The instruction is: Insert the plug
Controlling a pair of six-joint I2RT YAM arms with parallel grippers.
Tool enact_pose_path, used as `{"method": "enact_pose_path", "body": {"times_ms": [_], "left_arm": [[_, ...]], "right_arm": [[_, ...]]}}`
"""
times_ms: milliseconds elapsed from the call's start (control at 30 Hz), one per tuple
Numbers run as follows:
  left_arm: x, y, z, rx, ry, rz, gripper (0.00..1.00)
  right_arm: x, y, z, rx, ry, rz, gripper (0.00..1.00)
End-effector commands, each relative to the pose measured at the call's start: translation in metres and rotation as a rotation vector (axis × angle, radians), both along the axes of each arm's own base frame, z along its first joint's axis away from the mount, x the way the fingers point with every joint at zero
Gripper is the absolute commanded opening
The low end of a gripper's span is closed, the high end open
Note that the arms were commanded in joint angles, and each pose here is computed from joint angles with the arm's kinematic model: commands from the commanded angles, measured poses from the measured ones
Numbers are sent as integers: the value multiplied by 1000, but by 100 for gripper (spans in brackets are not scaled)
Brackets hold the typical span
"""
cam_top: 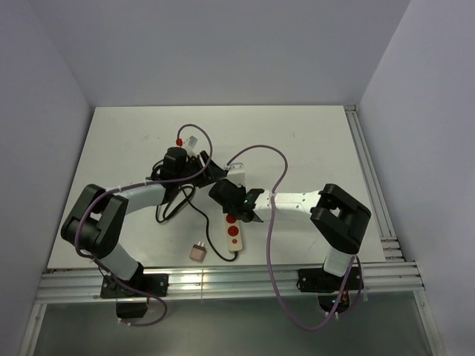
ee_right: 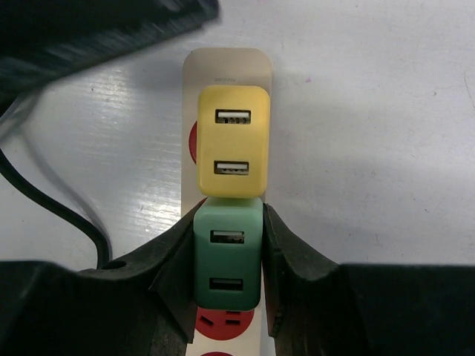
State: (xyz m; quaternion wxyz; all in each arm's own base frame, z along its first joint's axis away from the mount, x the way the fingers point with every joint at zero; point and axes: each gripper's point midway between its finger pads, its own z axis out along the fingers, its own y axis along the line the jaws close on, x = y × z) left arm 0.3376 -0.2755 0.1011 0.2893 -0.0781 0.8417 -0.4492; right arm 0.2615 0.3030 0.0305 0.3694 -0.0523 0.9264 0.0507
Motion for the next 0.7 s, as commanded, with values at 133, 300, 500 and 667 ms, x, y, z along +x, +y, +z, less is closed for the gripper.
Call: {"method": "enact_pose_path", "body": {"times_ms": [133, 300, 500, 667], "left_arm": [[5, 30, 74, 46, -146, 93, 74], [-20, 54, 74, 122, -127, 136, 84], [-65, 93, 54, 234, -23, 212, 99], [-104, 111, 44, 244, 60, 256, 99]], "right_arm": [[-24, -16, -44, -34, 209, 50, 42], [-20, -9, -25, 25, 178, 73, 62], [-20, -4, -3, 74, 145, 109, 71], [-29, -7, 26, 154, 116, 137, 73]]}}
